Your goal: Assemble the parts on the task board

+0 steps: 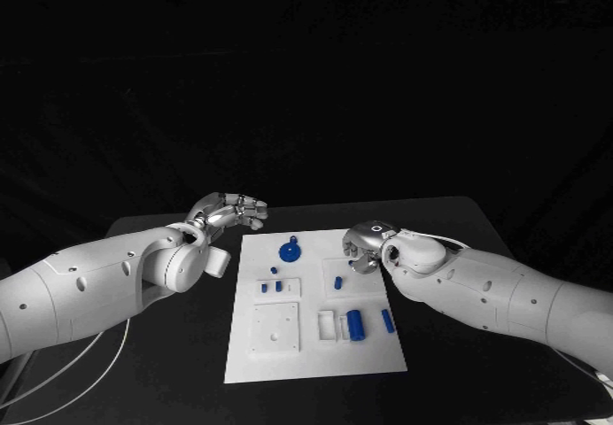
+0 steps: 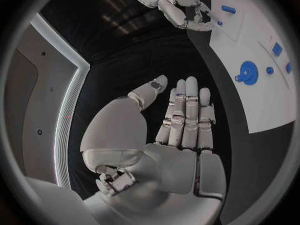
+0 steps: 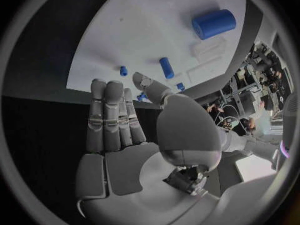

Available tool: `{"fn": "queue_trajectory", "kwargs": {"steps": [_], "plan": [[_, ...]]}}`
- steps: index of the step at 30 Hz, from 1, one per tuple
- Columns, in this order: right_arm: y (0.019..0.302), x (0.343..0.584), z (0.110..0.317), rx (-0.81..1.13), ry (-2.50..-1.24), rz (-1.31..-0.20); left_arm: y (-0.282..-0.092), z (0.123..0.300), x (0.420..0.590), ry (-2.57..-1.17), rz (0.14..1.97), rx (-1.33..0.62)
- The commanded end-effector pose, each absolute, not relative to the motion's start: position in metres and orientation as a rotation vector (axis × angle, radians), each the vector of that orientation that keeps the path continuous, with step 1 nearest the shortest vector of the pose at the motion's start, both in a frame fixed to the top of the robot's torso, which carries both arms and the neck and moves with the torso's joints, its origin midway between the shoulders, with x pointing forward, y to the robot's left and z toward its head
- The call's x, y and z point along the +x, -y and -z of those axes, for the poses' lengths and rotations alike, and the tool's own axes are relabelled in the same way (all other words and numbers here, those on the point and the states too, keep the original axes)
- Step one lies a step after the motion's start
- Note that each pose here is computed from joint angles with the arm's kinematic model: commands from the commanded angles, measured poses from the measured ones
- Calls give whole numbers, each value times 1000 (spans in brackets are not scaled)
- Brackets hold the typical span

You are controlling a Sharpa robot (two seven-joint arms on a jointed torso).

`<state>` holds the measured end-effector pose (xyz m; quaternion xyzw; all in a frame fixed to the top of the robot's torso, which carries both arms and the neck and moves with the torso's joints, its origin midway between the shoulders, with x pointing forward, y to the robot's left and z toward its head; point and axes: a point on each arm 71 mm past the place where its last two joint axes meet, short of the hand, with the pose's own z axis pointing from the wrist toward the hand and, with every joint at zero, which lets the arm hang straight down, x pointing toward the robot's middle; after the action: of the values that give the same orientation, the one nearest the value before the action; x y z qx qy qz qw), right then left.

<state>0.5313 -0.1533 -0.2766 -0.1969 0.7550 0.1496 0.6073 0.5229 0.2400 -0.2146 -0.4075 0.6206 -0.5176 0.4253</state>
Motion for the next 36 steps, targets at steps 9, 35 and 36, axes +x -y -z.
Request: {"fn": "queue_trajectory", "kwargs": {"steps": [9,35,36], "plan": [[152,532,287,-472,-1748,-319,-237,213,523,-1542,1332,-1034],[147,535,296,-455,-1746,-316,-237,214,524,-1544,1329,-1052],[148,535,297,-455,-1747,-314,-237,214,524,-1544,1329,-1052]]}}
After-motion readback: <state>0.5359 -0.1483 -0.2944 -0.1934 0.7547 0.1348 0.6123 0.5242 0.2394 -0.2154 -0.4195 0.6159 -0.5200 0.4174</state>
